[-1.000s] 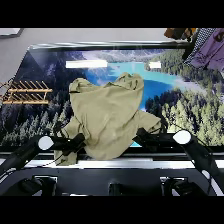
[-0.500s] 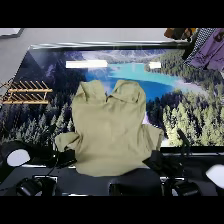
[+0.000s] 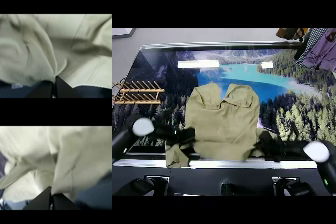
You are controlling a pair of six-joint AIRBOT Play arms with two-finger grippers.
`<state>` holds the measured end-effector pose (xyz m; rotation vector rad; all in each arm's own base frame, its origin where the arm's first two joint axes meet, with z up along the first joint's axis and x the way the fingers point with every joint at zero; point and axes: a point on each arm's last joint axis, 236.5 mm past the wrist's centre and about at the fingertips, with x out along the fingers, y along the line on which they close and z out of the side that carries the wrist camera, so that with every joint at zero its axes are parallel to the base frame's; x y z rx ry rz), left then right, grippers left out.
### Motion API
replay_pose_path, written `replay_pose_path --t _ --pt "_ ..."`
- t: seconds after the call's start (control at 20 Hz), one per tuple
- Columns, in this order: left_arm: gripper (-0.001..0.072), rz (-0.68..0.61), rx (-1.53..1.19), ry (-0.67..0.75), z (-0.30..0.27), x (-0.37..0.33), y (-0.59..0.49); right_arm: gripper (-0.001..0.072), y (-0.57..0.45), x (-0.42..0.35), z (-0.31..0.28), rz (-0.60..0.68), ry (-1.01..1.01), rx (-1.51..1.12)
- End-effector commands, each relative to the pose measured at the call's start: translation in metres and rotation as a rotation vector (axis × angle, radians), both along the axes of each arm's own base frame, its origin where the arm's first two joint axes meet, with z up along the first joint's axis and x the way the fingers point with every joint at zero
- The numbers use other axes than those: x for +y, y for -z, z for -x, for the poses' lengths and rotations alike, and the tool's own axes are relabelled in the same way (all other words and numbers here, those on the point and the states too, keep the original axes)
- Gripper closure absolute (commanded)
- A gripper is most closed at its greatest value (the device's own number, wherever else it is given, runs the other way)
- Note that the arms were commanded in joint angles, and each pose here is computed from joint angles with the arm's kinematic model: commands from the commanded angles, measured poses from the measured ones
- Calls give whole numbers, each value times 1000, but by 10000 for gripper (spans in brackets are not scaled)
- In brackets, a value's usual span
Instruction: Fold the clothes and pants, and hang the long-sleeved shirts on hangers.
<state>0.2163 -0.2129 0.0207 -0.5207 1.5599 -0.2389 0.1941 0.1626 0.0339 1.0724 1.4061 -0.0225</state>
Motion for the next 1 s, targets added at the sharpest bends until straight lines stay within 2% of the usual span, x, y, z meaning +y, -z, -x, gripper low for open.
replay_pose_path --t 0.0,0.3,0.35,0.4,0.45,0.5,0.55,0.65,0.75,0.8,0.95 --pt "691 33 44 -2 -59 0 20 689 30 0 -75 43 76 -17" --pt "688 64 139 22 -109 -9 71 683 75 20 -142 6 120 30" --pt "679 61 148 23 -113 -10 77 647 81 20 -146 6 122 28" --pt "611 60 147 21 -118 -11 80 556 84 19 -149 18 112 11" --pt "464 59 134 14 -125 -11 80 478 83 16 -152 41 84 -29" --pt "265 55 105 4 -134 -7 77 442 78 13 -154 68 38 -78" --pt "172 44 75 8 -142 2 72 438 70 10 -155 104 -19 -131" --pt "145 -9 37 14 -153 29 55 337 44 -3 -151 213 -159 -224" --pt "135 -61 -40 31 -159 57 34 297 10 -13 -138 291 -278 -302" --pt "82 -93 -77 36 -158 69 26 286 -6 -12 -127 293 -327 -335" --pt "82 -149 -163 42 -137 83 16 287 -19 4 -91 375 -513 -392"
